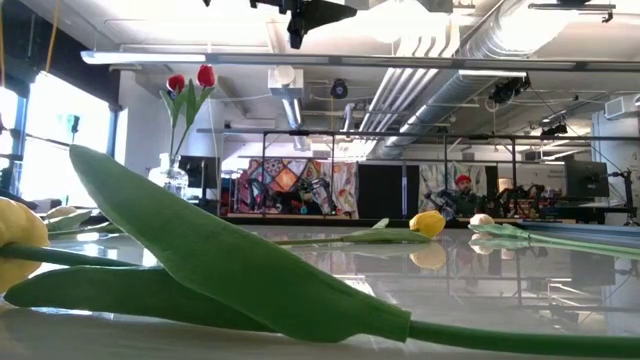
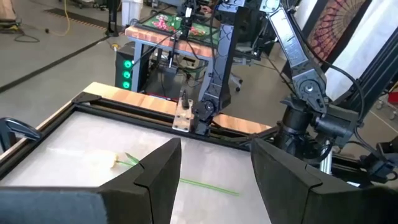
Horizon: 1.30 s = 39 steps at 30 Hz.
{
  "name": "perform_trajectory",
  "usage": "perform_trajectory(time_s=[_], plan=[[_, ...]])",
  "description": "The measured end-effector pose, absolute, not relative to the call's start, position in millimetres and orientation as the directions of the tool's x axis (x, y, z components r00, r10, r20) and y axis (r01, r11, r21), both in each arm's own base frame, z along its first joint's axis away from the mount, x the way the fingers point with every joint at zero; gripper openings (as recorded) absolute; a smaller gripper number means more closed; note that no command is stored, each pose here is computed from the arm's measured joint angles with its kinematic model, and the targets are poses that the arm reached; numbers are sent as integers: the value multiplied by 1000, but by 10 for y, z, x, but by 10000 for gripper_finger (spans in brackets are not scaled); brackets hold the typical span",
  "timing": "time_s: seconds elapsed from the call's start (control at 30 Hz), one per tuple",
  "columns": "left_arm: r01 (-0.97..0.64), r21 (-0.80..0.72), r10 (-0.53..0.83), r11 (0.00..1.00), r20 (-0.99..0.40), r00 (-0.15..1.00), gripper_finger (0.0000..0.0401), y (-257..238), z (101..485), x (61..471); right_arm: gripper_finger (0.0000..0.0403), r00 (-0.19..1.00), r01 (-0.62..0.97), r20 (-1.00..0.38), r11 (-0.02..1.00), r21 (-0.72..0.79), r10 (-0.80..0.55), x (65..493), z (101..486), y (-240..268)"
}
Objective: Sort flowers into vase by color
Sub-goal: Put the right dark red flower into the transparent vase
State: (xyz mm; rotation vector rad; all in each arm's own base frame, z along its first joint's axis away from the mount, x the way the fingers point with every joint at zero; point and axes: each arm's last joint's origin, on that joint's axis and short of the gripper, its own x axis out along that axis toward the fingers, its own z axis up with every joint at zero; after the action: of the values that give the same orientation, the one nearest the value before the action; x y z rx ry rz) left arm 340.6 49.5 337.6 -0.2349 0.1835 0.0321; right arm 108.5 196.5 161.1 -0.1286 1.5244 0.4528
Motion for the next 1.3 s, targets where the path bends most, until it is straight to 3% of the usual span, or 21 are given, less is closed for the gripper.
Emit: perform_trajectory(time_s=[0.4, 0.57, 0.67, 1.0, 1.3], plan=[[-54, -228, 11, 972, -187, 982, 184, 495, 3373, 3406, 51, -72, -337, -978, 918, 211, 198, 1114, 1395, 2113], [-54, -228, 11, 972, -187, 982, 184, 495, 3373, 3406, 12, -104, -276, -979, 940, 200, 178, 1157, 1402, 2044], [-54, -227, 11, 972, -187, 982, 184, 495, 3373, 3406, 8, -133, -222, -977, 956, 192, 165, 1182, 1435, 1969], [-51, -201, 13, 978, -187, 982, 184, 497, 3373, 3405, 2, -144, -239, -987, 965, 110, 77, 1468, 2023, 1950], [-51, -201, 13, 978, -187, 982, 184, 497, 3373, 3405, 1, -187, -154, -981, 985, 71, 42, 1651, 2667, 1833]])
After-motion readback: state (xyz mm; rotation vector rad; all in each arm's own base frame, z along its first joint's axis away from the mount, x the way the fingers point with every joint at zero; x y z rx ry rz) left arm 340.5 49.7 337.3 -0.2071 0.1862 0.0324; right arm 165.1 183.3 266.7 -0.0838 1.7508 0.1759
